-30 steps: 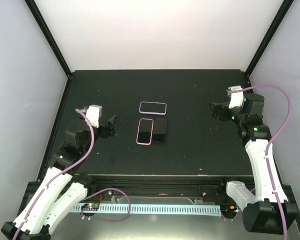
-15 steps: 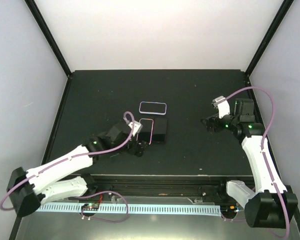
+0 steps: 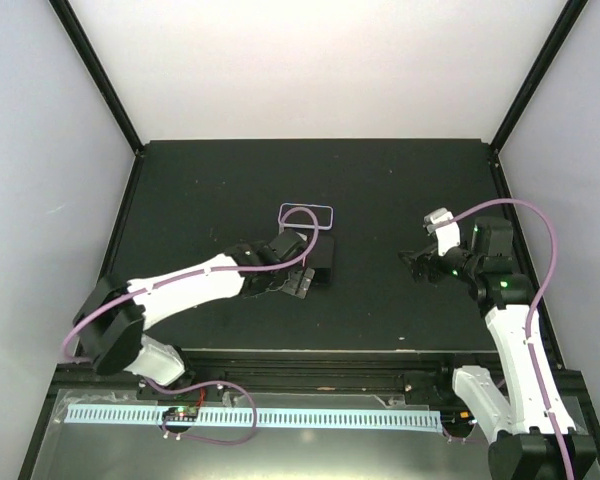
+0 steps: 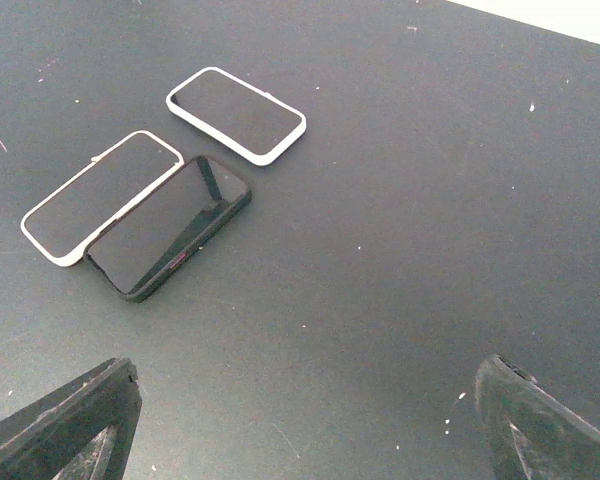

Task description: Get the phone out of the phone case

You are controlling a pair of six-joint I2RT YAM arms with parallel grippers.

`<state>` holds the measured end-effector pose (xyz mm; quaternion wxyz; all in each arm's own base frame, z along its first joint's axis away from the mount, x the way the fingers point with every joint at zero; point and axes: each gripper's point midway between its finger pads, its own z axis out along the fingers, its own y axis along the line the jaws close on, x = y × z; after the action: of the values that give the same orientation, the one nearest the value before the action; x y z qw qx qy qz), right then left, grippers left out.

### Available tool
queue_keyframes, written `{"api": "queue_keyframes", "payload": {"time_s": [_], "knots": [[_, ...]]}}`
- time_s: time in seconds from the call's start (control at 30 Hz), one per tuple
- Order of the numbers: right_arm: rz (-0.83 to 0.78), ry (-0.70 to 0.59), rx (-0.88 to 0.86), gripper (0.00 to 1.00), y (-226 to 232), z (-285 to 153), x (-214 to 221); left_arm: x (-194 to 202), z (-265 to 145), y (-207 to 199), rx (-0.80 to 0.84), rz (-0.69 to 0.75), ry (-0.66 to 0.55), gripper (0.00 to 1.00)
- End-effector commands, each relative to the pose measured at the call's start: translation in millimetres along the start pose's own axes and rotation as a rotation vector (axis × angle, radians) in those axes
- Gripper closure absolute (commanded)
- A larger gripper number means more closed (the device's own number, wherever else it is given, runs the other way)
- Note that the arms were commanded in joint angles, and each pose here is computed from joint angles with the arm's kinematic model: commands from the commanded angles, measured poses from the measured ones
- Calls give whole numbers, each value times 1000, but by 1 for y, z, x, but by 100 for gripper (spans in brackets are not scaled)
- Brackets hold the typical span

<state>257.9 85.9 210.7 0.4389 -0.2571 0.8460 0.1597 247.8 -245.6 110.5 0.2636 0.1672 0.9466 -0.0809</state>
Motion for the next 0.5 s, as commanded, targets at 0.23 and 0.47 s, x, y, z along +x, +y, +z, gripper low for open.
{"api": "queue_keyframes", "payload": {"time_s": [0.23, 0.47], "knots": [[-53, -8, -18, 9, 2, 4, -1, 10, 50, 0, -118, 40, 136, 1], [-63, -12, -31, 9, 5, 3, 0, 12, 72, 9, -168, 31, 174, 1]]}}
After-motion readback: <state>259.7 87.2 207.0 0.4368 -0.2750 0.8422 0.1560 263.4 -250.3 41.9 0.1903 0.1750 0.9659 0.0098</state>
